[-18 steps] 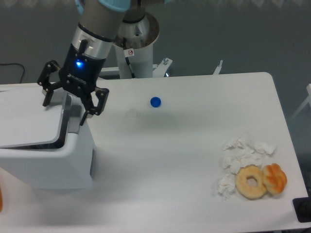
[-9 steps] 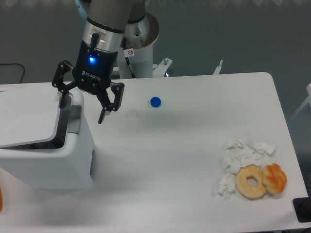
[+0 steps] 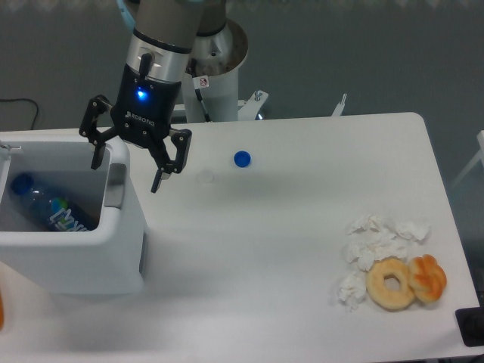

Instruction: Close the trash can

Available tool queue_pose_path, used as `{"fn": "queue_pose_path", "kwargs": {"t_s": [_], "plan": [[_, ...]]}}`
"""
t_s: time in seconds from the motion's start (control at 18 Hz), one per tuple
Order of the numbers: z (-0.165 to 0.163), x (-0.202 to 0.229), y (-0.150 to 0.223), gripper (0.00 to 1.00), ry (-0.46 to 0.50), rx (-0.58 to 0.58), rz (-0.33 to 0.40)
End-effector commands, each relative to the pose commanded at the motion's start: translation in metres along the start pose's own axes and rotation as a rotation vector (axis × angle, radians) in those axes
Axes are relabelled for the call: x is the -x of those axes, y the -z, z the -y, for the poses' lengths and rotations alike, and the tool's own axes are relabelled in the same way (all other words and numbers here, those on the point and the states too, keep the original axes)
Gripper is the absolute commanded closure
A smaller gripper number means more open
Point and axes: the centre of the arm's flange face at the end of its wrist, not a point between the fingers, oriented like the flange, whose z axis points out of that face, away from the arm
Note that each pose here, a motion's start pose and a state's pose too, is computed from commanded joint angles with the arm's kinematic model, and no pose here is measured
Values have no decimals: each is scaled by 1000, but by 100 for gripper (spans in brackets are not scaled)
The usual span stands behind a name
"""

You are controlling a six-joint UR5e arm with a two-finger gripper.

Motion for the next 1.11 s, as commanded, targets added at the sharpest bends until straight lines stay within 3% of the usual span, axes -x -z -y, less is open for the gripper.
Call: {"fn": "queue_pose_path", "kwargs": {"t_s": [0.11,0.39,0.78,0.94,1.11], "plan": [[12,-29,19,0,32,-63,-104],[19,-77,37,0,7,-113,-246],[28,-137,34,0,-61,-106,-341],[29,-149,40,0,-71,-123,-429],[31,-153,46,0,-84,-136,-447]]}}
